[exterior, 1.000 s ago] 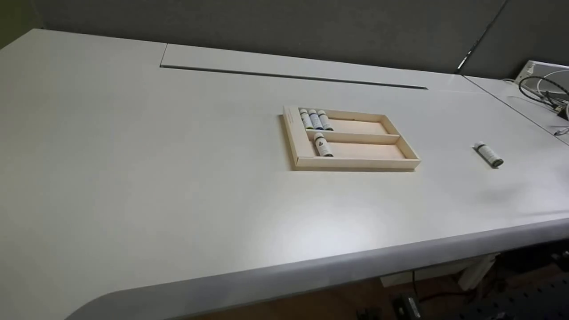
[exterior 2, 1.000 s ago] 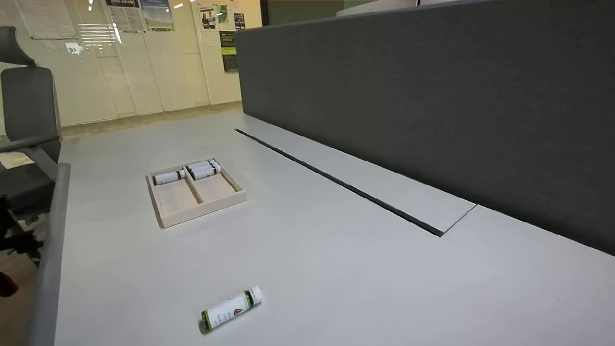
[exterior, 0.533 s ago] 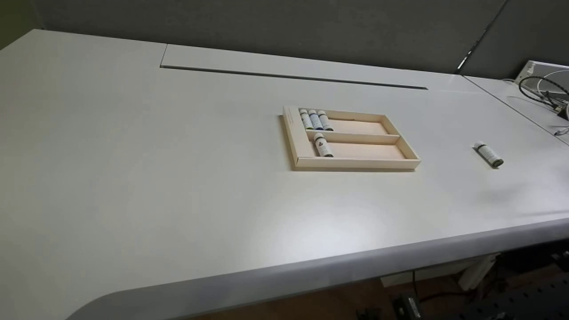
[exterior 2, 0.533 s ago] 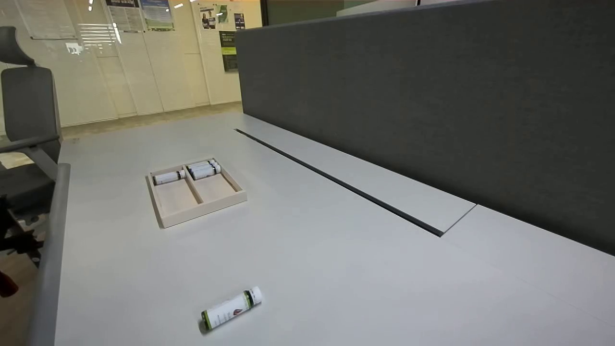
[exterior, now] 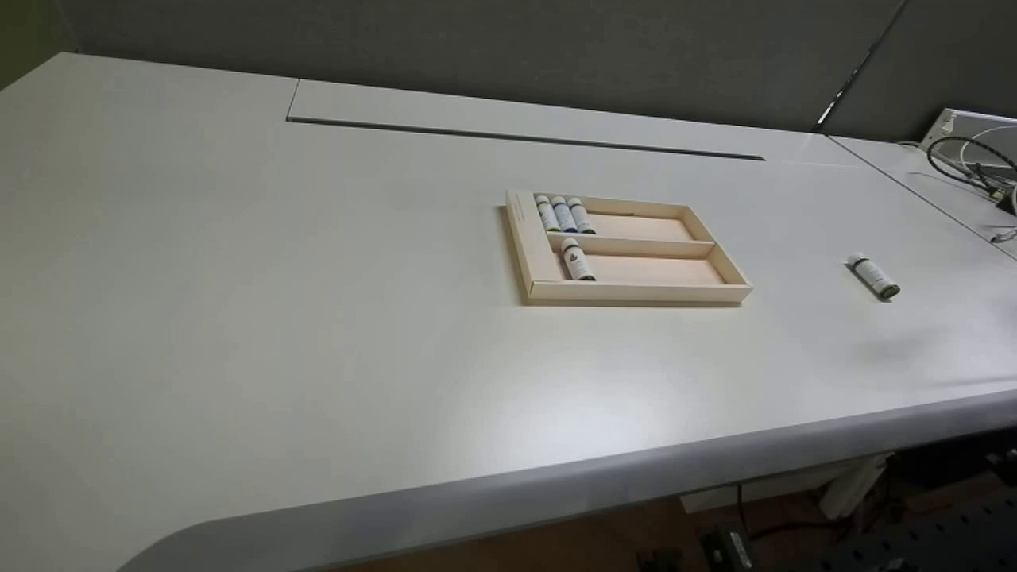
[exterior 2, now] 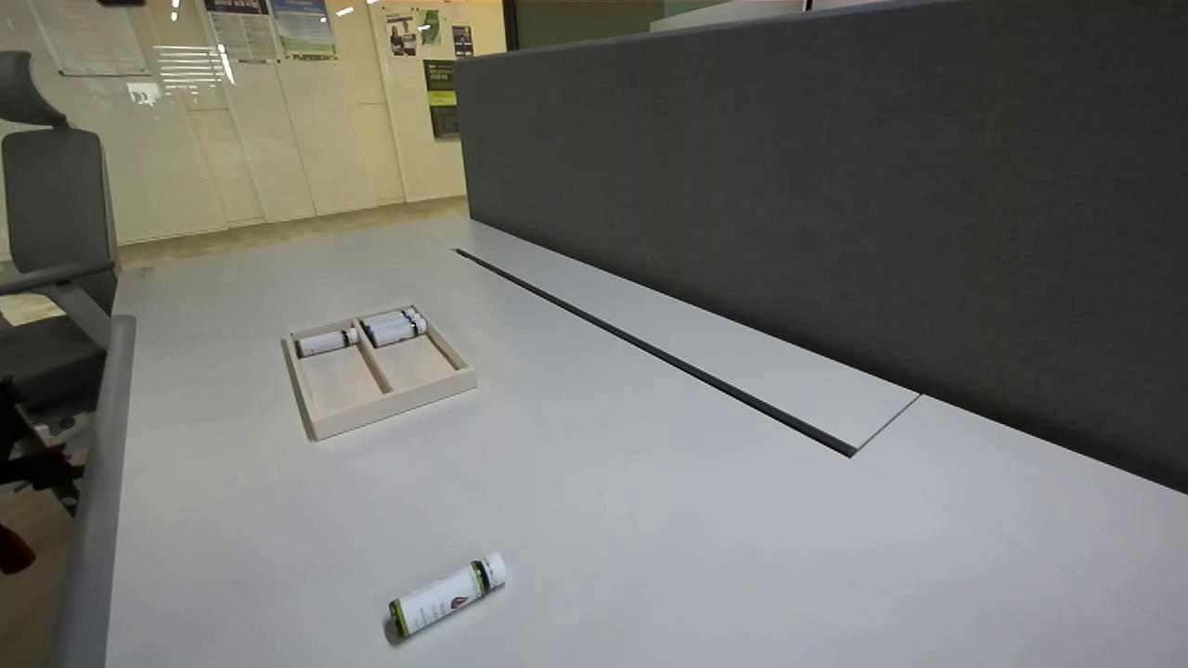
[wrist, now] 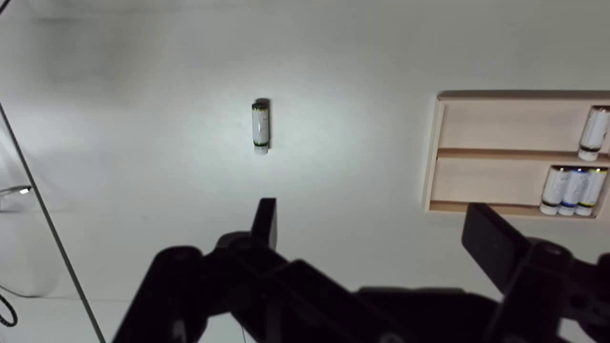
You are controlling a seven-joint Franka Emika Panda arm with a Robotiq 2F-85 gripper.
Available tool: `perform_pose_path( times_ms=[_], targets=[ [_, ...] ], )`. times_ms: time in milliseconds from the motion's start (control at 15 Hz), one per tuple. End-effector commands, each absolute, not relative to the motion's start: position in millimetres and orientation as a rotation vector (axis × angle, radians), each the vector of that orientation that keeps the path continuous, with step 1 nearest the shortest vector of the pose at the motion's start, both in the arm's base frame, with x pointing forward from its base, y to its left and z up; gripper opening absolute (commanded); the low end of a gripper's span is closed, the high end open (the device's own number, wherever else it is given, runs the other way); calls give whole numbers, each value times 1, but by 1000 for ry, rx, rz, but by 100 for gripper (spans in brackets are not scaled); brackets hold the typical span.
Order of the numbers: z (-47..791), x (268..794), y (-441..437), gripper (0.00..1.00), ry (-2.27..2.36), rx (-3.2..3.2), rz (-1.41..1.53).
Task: Pick up the bottle from the table and place it on the top part of the tray
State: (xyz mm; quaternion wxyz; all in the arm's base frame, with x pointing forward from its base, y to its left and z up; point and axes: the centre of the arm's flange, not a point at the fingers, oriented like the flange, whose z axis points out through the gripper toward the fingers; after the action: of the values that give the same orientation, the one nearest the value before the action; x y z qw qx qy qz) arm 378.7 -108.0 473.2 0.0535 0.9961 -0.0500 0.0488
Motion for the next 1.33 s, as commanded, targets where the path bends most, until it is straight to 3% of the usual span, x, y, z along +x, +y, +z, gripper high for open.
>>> perform_pose_path(
  times_ms=[0, 400, 733, 800, 1267],
  targets=[
    [426, 426, -146, 100, -58, 3073, 261],
    [327, 462, -208, 100, 130, 3112, 180],
    [239, 461, -260, 100, -174, 3077, -92],
    [257, 440, -238, 100, -47, 3106, -23],
    [231, 449, -258, 100, -135, 3084, -85]
  ],
)
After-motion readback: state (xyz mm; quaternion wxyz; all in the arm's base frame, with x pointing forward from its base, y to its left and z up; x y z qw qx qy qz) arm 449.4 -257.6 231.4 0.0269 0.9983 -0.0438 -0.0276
